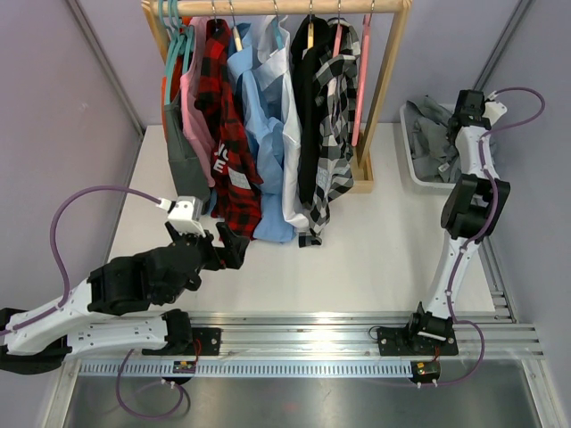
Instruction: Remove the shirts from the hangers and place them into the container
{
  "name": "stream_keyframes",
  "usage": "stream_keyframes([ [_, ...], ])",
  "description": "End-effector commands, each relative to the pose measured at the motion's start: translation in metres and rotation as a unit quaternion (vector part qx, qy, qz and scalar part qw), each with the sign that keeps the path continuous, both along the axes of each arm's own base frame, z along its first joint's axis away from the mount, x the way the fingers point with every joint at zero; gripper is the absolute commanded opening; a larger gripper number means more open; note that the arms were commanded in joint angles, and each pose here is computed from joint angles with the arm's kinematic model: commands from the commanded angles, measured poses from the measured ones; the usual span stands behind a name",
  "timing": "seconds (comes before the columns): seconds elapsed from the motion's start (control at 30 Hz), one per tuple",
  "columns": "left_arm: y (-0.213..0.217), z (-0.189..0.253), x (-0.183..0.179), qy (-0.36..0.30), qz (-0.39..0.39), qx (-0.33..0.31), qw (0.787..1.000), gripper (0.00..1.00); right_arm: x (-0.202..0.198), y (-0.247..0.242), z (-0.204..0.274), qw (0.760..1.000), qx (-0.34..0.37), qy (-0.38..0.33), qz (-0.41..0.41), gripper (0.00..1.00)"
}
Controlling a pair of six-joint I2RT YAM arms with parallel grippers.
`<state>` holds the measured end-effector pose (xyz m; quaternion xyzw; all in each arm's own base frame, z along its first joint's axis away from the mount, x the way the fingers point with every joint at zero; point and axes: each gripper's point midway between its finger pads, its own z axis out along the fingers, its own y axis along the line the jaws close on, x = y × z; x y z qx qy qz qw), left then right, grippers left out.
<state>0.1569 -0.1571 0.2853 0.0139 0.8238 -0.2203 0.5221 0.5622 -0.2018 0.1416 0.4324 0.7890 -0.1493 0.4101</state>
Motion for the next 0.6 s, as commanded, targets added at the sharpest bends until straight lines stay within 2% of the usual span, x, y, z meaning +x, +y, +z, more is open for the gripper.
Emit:
stream_keyframes([
  [0.0, -0.007, 0.009, 0.002, -0.005, 0.005, -0.036, 0.999, 0.99, 0.010, -0.002, 0.004, 1.000, 0.004, -0.007, -0.010, 0.00],
  [0.07, -0.008, 0.008, 0.001, -0.003, 0.002, -0.036, 0.999, 0.99, 0.015, 0.009, -0.025, 0.999, 0.035, 0.018, 0.015, 0.00],
  [0.13, -0.008, 0.006, 0.001, -0.001, 0.002, -0.034, 0.999, 0.99, 0.023, 0.018, -0.031, 0.997, 0.058, 0.023, 0.043, 0.00],
  [0.17, -0.008, 0.005, 0.001, 0.000, 0.002, -0.034, 0.999, 0.99, 0.026, 0.022, -0.049, 0.995, 0.070, 0.037, 0.056, 0.00],
  [0.2, -0.008, 0.005, 0.001, -0.001, 0.001, -0.036, 0.999, 0.99, 0.035, 0.027, -0.045, 0.994, 0.077, 0.028, 0.076, 0.03],
  [0.27, -0.009, 0.006, 0.001, -0.004, -0.001, -0.038, 0.999, 0.99, 0.038, 0.040, -0.056, 0.988, 0.105, 0.037, 0.109, 0.40],
  [0.3, -0.010, 0.007, 0.001, -0.005, -0.002, -0.039, 0.999, 0.99, 0.040, 0.044, -0.052, 0.987, 0.108, 0.032, 0.118, 0.53],
  [0.33, -0.010, 0.008, 0.001, -0.005, -0.003, -0.040, 0.999, 0.99, 0.043, 0.045, -0.047, 0.987, 0.107, 0.023, 0.121, 0.71],
  [0.37, -0.011, 0.008, 0.001, -0.006, -0.004, -0.037, 0.999, 0.99, 0.045, 0.046, -0.024, 0.987, 0.100, 0.000, 0.127, 0.79],
  [0.43, -0.011, 0.009, 0.001, -0.007, -0.005, -0.037, 0.999, 0.99, 0.039, 0.044, -0.010, 0.989, 0.088, -0.011, 0.119, 0.90],
  [0.5, -0.010, 0.009, 0.001, -0.008, -0.005, -0.037, 0.999, 0.99, 0.035, 0.041, 0.046, 0.990, 0.057, -0.069, 0.113, 0.94],
  [0.53, -0.010, 0.009, 0.000, -0.009, -0.006, -0.040, 0.999, 0.99, 0.039, 0.038, 0.074, 0.987, 0.038, -0.106, 0.111, 0.99],
  [0.57, -0.009, 0.010, 0.000, -0.010, -0.007, -0.041, 0.999, 0.99, 0.030, 0.040, 0.125, 0.982, 0.016, -0.151, 0.115, 1.00],
])
